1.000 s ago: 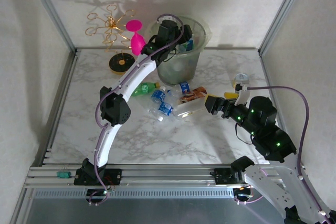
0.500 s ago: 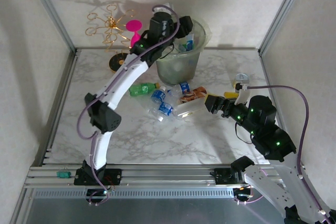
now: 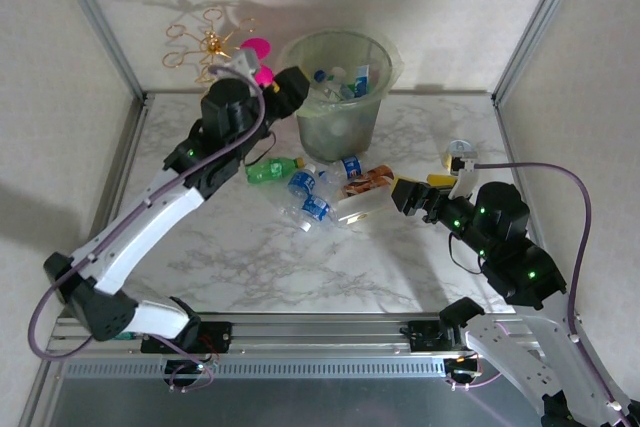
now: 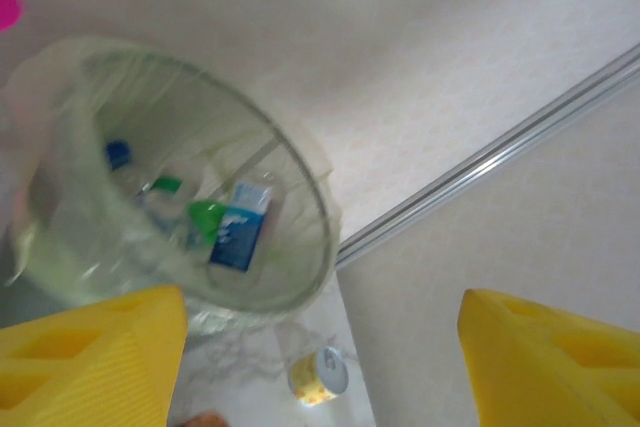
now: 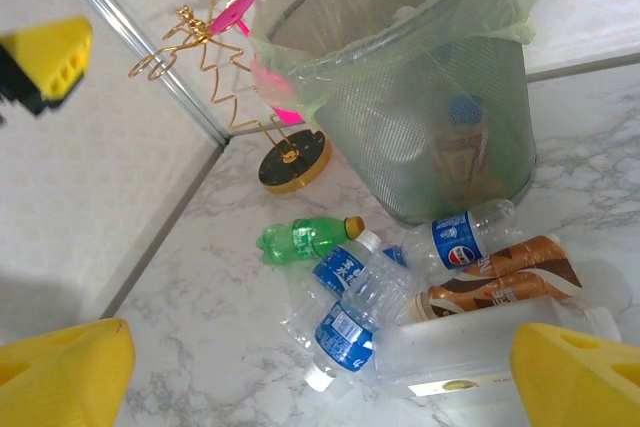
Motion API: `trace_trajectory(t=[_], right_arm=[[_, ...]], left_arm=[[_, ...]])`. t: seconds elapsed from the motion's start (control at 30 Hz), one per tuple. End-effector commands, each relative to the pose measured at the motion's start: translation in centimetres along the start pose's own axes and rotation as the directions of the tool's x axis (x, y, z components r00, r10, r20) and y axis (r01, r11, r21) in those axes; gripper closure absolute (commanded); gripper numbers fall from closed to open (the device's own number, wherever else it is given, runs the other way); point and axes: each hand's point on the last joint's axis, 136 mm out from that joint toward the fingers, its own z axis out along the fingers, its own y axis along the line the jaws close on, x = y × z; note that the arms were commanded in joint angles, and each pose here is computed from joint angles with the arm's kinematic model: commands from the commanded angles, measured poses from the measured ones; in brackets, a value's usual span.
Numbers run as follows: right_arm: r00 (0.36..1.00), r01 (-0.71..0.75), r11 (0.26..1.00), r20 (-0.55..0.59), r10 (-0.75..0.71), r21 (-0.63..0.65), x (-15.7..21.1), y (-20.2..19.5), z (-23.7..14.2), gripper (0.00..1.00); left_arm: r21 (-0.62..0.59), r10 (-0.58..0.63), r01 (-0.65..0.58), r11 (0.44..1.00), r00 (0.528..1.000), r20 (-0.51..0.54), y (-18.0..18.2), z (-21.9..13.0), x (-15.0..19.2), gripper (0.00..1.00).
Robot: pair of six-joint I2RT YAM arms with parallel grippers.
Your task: Put the plastic bottles in the bin
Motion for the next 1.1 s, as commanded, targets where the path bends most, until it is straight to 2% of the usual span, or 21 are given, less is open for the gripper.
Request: trace_trajectory(t=[0.0, 0.17, 0.27, 0.4, 0.5, 0.73, 0.83, 0.97, 1.07], right_arm=[[0.999, -0.009, 1.0, 0.05, 0.01, -0.023, -1.0, 0.6, -0.7, 0.04], [0.999, -0.005, 1.0, 0.052, 0.006, -0.016, -0.9, 0.4, -0.5, 0.04], [0.998, -0.007, 1.0, 0.058, 0.008, -0.014, -1.0, 0.3, -0.3, 0.03], [0.998, -0.007, 1.0, 0.064, 0.008, -0.015, -1.1, 0.4, -0.3, 0.03], [0.998, -0.01, 1.0, 0.064, 0.01, -0.009, -1.1, 0.2, -0.2, 0.03], [0.998, -0.013, 1.0, 0.069, 0.012, 0.018, -0.9, -0.4, -0.1, 0.03], [0.997, -0.008, 1.0, 0.072, 0.005, 0.03, -1.0, -0.6, -0.1, 0.03], [0.997, -0.006, 0.999, 0.077, 0.004, 0.035, -1.0, -0.7, -0.2, 0.03], [0.997, -0.004, 0.999, 0.075, 0.001, 0.04, -0.9, -0.8, -0.2, 0.03]], left_arm=[[-0.031, -0.11, 0.112, 0.993, 0.992, 0.054, 2.5, -1.5, -0.8, 0.29], [-0.135, -0.284, 0.293, 0.947, 0.956, 0.078, 9.3, -2.6, 0.0, 0.22], [-0.239, -0.393, 0.412, 0.879, 0.911, 0.124, 14.0, -2.8, 1.1, 0.18], [-0.352, -0.508, 0.514, 0.783, 0.853, 0.115, 18.5, -1.7, 3.9, 0.04], [-0.393, -0.591, 0.571, 0.721, 0.803, 0.082, 20.4, 0.0, 6.1, 0.0], [-0.522, -0.713, 0.628, 0.577, 0.699, 0.054, 23.3, 3.2, 10.7, 0.0], [-0.553, -0.733, 0.63, 0.545, 0.678, 0.051, 24.2, 4.5, 12.0, 0.0], [-0.585, -0.735, 0.637, 0.502, 0.671, 0.1, 26.3, 5.2, 12.8, 0.0], [-0.596, -0.764, 0.66, 0.457, 0.635, 0.117, 27.8, 5.7, 14.0, 0.0]])
